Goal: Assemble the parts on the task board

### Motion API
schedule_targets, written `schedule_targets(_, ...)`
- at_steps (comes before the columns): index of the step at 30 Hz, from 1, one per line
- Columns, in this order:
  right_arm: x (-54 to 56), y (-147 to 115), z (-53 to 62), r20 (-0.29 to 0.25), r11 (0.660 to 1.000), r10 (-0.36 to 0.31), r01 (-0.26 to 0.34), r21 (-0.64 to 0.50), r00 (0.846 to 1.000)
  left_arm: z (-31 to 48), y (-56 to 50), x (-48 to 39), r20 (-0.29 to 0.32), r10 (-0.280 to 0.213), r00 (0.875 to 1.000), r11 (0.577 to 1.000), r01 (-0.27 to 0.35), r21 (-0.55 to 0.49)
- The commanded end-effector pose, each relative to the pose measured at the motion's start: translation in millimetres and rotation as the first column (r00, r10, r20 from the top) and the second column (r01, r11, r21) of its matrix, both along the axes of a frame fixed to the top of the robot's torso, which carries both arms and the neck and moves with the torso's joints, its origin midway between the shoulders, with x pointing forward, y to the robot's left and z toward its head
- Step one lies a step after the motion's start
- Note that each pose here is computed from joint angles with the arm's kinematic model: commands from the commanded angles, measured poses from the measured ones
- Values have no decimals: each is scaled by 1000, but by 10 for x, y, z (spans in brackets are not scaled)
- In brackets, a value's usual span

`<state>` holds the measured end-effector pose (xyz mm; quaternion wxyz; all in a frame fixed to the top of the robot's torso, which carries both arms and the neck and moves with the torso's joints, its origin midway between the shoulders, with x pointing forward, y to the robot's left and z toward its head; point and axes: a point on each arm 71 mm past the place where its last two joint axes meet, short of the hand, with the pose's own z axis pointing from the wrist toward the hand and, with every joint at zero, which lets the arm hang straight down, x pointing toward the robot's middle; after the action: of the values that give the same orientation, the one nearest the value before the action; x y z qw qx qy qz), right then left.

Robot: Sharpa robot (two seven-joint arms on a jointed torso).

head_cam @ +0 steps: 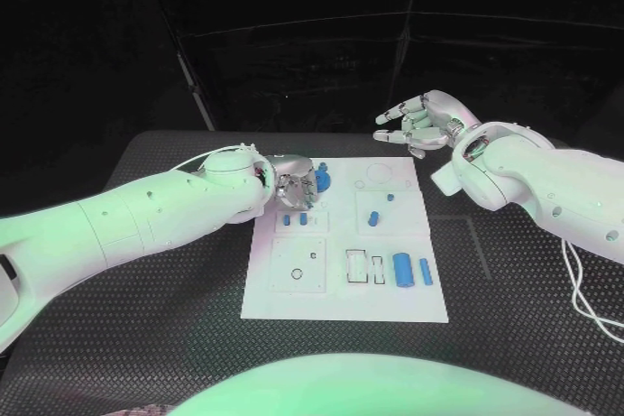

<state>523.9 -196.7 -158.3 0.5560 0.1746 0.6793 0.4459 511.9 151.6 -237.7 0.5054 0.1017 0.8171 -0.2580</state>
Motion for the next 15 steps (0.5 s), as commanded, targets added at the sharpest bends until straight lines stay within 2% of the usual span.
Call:
schedule_targets(1,0,14,10,1,1000,9,-9,3,1000,15,3,3,17,4,1000,1000,-4,2)
schedule_targets(15,0,8,6,-4,1000,10,-10,1,1000,38,-9,1,90,-18,996,998,12,62)
